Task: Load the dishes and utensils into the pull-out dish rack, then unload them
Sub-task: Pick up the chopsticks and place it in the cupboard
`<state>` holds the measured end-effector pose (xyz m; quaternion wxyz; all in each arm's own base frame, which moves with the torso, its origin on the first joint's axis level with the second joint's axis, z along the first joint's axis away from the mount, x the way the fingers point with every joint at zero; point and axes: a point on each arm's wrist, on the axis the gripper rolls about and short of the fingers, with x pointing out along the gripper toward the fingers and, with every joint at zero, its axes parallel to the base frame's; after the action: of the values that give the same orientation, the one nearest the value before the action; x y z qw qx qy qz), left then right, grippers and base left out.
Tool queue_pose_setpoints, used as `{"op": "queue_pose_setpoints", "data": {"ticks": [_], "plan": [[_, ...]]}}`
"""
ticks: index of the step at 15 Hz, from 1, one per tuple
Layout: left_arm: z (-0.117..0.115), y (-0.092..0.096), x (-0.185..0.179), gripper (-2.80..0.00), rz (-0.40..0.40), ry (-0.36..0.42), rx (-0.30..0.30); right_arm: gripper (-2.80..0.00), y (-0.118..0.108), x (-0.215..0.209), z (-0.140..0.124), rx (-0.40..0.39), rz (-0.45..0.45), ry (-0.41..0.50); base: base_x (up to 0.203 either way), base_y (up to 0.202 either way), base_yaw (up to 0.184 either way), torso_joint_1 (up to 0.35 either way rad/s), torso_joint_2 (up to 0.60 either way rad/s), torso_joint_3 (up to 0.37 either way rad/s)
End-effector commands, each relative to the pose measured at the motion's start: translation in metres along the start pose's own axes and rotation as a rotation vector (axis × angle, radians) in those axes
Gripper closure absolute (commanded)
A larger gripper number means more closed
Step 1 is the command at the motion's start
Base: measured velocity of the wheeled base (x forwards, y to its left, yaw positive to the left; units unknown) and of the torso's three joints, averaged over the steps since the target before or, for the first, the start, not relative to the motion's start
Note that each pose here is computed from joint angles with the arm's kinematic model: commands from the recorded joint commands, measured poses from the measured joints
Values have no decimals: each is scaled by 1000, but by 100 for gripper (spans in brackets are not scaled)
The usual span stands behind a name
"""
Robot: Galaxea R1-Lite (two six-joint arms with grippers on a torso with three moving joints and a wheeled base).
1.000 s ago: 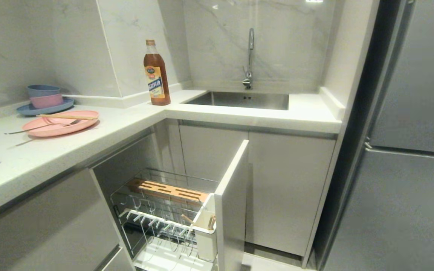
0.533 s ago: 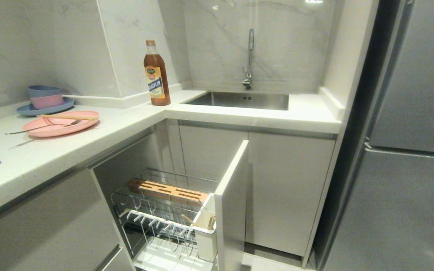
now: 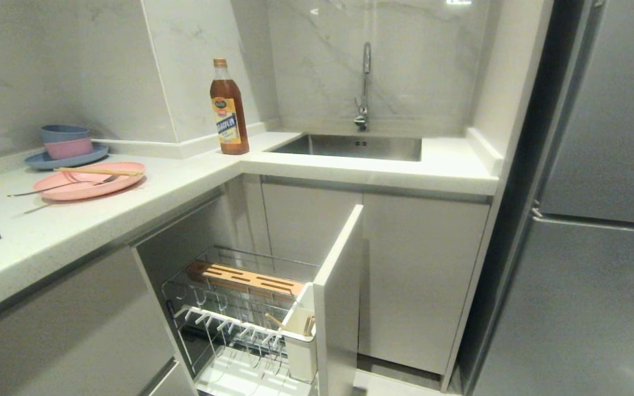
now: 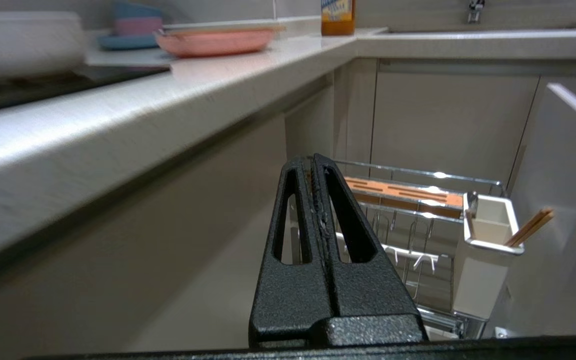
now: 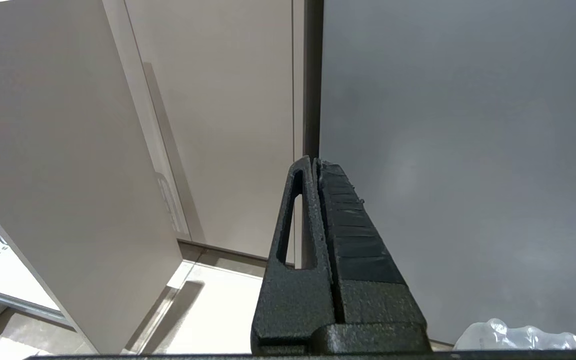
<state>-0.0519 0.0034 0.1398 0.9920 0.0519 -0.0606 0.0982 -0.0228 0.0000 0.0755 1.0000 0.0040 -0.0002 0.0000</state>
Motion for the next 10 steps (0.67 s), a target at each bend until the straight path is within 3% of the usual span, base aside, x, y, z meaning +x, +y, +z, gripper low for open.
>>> {"op": "queue_pose_setpoints", "data": {"ticks": [1,3,5,8,10], "plan": [[-32,-6,12,0,-8,23,5,0,0,0,0,0,0,0,0,0,0,0,0,0],[-53,-11,20,0,-44,5,-9,0,0,0,0,0,0,0,0,0,0,0,0,0],[-58,-14,20,0,-144,39,-63,0,0,0,0,0,0,0,0,0,0,0,0,0],[-66,-15,19,0,-169,124,-97,0,0,0,0,0,0,0,0,0,0,0,0,0],[-65,-15,19,0,-176,123,-101,0,0,0,0,0,0,0,0,0,0,0,0,0]]}}
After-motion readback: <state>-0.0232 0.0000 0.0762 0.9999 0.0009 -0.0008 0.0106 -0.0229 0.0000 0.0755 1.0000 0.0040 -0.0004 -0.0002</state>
